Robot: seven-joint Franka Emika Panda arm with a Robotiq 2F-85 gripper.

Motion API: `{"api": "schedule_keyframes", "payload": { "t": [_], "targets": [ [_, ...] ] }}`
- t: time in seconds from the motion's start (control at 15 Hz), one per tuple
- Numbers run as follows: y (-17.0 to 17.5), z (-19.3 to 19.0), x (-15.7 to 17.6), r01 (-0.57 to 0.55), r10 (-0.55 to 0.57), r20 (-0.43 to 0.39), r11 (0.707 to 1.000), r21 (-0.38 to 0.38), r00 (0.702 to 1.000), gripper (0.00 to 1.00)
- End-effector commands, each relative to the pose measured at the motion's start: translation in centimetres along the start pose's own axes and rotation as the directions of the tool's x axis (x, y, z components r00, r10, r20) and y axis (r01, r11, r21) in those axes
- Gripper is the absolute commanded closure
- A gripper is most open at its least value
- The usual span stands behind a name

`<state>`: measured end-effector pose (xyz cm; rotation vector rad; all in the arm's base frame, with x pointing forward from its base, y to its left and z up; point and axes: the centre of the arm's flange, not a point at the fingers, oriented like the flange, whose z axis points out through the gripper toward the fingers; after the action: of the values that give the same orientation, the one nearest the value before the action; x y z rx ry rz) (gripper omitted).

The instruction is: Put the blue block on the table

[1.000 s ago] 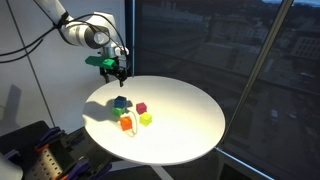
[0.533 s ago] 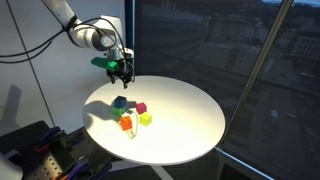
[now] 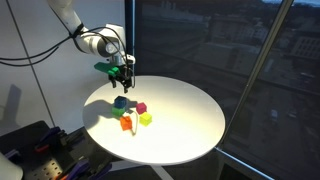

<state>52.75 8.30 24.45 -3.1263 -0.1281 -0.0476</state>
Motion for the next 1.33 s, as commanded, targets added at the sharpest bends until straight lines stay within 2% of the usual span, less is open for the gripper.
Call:
{"api": "schedule_keyframes", "payload": {
  "t": [0.0,0.53,1.27],
  "targets": [
    [-0.6,1.3,1.4,-0.008,0.008,0.005,1.0,-0.018,1.0,0.0],
    [-0.7,2.1,0.8,0.007,-0.007,0.026,1.0,0.002,1.0,0.0],
    [-0.8,4.1,1.0,0.008,-0.007,0.046,1.0,-0.017,0.999,0.0]
  ]
}}
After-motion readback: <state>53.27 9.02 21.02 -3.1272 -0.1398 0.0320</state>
